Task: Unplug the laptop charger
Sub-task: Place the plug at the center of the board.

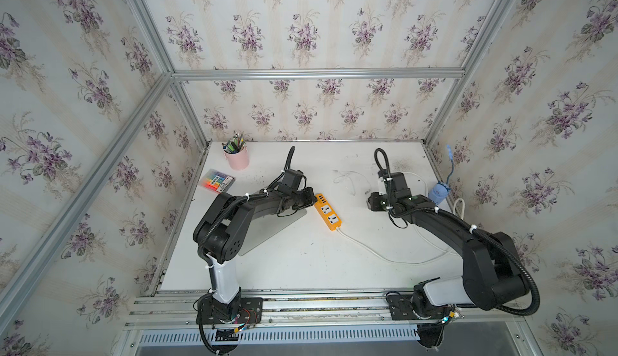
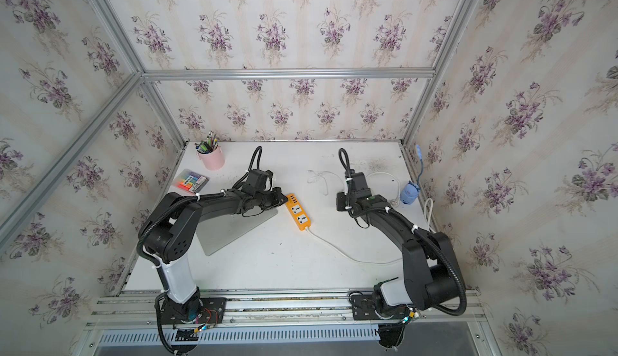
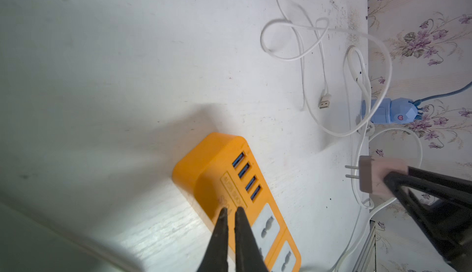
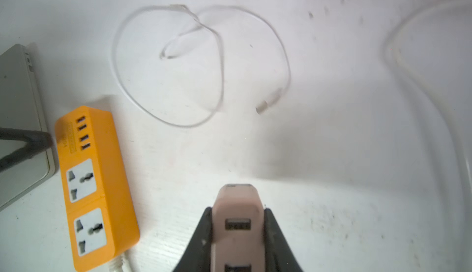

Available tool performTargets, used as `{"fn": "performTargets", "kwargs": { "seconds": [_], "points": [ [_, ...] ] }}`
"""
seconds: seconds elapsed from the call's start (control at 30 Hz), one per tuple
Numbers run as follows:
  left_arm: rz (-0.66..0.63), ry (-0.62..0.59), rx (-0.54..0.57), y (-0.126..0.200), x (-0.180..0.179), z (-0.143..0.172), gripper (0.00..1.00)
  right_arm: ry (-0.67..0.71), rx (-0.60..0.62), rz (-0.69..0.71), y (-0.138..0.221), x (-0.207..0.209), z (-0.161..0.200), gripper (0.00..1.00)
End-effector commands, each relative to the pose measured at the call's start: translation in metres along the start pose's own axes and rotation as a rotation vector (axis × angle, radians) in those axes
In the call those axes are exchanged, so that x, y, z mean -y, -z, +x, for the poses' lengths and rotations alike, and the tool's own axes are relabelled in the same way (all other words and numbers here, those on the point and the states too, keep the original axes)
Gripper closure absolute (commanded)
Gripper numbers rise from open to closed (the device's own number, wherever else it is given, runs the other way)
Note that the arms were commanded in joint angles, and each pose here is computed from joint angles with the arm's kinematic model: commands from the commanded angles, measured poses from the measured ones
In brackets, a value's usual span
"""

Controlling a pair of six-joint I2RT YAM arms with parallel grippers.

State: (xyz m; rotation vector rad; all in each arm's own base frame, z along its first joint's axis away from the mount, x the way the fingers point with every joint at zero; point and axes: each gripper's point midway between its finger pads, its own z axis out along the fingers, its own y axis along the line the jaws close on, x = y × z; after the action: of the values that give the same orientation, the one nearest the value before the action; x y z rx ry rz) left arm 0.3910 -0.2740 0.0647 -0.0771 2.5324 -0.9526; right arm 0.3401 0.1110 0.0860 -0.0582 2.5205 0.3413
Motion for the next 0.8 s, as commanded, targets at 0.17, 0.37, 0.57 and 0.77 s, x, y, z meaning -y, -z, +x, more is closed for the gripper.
{"fn": "performTargets", "kwargs": {
  "seconds": [0.17,0.37,0.57,0.77],
  "points": [
    [0.069,-0.112,0.067,0.032,0.036,-0.022,0.77,-0.161,-0.054,-0.334,-0.017,-0.019,0.014,0.96],
    [0.040,-0.123,0.149,0.061,0.019,-0.042,0.48,-0.207,-0.143,-0.324,-0.049,-0.001,0.034,0.95],
    [-0.049,-0.135,0.217,0.091,-0.012,-0.065,0.00,-0.169,-0.154,-0.198,-0.053,0.020,0.043,0.77],
    [-0.207,-0.181,0.279,0.123,-0.049,-0.083,0.00,-0.121,-0.159,-0.059,-0.045,0.042,0.043,0.58]
  ]
}}
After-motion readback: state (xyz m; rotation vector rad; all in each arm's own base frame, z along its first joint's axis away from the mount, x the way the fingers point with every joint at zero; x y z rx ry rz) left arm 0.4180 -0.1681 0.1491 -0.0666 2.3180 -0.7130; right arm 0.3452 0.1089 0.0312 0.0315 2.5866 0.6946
